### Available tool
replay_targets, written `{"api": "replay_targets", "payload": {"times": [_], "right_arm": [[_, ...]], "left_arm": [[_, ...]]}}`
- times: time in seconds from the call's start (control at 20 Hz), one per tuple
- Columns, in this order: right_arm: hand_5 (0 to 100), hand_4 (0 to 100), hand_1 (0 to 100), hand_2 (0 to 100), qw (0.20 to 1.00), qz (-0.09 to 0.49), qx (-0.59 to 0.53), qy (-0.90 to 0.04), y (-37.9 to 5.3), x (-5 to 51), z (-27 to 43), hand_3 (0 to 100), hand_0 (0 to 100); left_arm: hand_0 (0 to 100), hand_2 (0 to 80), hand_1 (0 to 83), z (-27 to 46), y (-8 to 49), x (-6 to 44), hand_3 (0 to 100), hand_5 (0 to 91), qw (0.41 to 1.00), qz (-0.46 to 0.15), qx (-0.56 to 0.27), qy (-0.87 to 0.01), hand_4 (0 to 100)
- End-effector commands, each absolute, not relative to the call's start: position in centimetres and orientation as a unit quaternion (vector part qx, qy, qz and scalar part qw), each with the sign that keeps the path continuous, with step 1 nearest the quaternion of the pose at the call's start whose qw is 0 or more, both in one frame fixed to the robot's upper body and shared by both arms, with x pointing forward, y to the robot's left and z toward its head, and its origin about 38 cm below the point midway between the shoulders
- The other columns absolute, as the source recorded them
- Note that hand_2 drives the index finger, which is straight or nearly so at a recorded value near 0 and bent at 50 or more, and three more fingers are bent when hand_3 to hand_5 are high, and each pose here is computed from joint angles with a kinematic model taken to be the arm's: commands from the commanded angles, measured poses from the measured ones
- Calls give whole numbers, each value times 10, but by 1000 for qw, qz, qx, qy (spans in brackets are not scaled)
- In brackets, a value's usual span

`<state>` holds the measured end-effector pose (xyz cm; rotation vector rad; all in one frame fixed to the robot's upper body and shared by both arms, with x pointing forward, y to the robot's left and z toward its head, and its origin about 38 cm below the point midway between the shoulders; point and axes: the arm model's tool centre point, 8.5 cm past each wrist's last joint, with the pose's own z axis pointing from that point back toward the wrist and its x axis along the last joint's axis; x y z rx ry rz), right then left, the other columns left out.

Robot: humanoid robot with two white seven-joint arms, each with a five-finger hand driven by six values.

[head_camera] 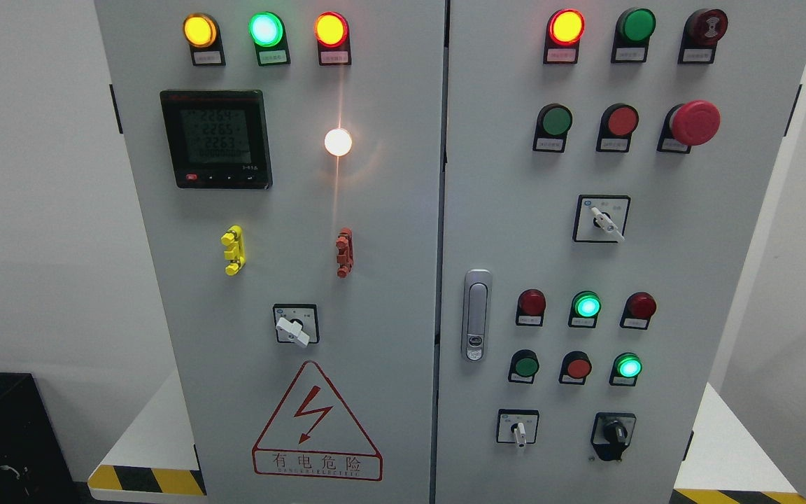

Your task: Flip black knob to close circuit

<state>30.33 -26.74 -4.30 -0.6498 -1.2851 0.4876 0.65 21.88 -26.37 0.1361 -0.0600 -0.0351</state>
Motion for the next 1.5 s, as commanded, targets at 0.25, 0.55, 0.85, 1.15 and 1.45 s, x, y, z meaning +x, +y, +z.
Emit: {"api": "replay_targets", "payload": {"times": [0.25, 0.55, 0.85, 1.15, 1.45], "right_arm": [[1000, 972, 0, 890, 598, 276, -428, -619, -267, 341, 69, 1000, 0], [1000, 982, 0, 905, 592, 280, -463, -597, -271, 357, 101, 1000, 0], [1000, 986, 0, 904, 566, 279, -500, -593, -271, 372, 131, 1000, 0], [1000, 989, 0, 903, 542, 286, -529, -587, -269, 378, 148, 1000, 0], [1000, 989, 0, 904, 548, 287, -533, -578, -269, 389, 157, 1000, 0]], "left_arm": [[120, 0, 556, -264, 217, 2, 0, 0, 997, -16, 66, -33, 0], [120, 0, 556, -264, 217, 2, 0, 0, 997, -16, 66, -33, 0], [120, 0, 556, -264, 217, 2, 0, 0, 997, -16, 66, -33, 0], [120, 0, 556, -264, 217, 2, 0, 0, 997, -16, 66, -33, 0], [120, 0, 556, -264, 217, 3, 0, 0, 997, -16, 66, -34, 0]]}}
